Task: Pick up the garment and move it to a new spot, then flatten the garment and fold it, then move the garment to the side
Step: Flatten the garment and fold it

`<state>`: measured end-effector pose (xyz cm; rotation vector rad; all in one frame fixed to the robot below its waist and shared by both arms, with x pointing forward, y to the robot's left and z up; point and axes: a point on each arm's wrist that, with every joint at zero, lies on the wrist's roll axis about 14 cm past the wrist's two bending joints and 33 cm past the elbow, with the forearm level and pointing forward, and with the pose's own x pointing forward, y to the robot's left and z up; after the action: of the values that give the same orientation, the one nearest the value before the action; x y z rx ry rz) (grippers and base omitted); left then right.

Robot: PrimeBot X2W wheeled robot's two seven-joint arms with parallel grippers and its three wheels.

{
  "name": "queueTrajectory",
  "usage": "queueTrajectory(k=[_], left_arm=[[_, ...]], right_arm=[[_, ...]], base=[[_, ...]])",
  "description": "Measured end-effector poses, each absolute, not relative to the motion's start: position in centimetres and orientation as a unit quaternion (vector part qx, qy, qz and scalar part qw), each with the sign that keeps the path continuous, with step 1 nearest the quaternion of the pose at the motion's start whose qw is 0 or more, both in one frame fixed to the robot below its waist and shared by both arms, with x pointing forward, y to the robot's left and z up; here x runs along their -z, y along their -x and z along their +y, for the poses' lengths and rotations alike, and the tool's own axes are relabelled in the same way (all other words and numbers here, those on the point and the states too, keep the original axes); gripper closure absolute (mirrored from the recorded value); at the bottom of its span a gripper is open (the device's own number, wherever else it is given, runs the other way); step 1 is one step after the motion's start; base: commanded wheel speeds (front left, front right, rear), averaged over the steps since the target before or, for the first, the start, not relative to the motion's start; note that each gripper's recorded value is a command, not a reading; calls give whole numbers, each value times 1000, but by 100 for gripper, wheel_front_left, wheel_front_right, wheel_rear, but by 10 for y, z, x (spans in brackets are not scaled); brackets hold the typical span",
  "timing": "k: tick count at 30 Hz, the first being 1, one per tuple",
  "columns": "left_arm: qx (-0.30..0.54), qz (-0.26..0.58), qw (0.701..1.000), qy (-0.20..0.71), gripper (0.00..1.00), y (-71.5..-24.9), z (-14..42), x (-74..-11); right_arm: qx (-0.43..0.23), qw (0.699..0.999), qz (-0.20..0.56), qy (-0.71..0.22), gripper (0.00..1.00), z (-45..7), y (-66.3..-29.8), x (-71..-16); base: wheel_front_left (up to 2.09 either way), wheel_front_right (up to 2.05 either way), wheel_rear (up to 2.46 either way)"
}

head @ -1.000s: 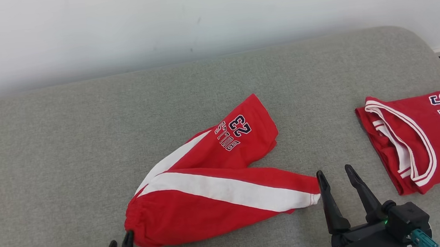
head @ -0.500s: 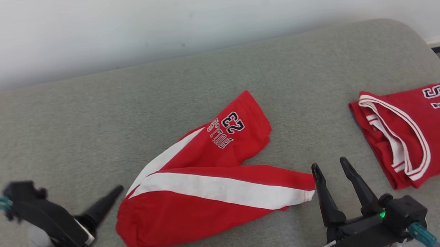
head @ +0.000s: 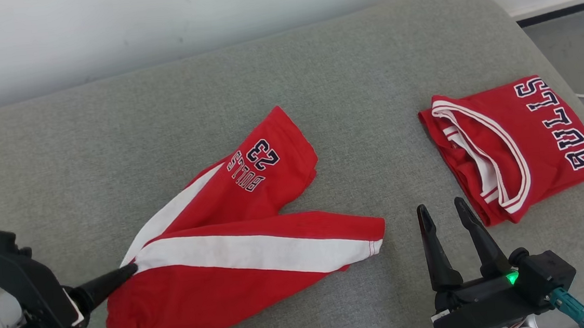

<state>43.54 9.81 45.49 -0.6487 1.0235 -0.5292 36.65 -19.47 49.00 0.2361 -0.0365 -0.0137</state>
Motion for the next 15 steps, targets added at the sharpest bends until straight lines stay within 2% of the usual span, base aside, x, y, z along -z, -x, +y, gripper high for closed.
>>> queueTrajectory(k=[9, 15], left_arm=[[269, 506, 764, 295, 0, -416, 86, -453], [279, 508, 759, 296, 0, -404, 84, -465]], right_arm=[[14, 993, -17, -114, 0, -200, -366, -489], [3, 993, -23, -115, 0, -193, -367, -493]], base=[[0, 0, 0], [0, 0, 0]])
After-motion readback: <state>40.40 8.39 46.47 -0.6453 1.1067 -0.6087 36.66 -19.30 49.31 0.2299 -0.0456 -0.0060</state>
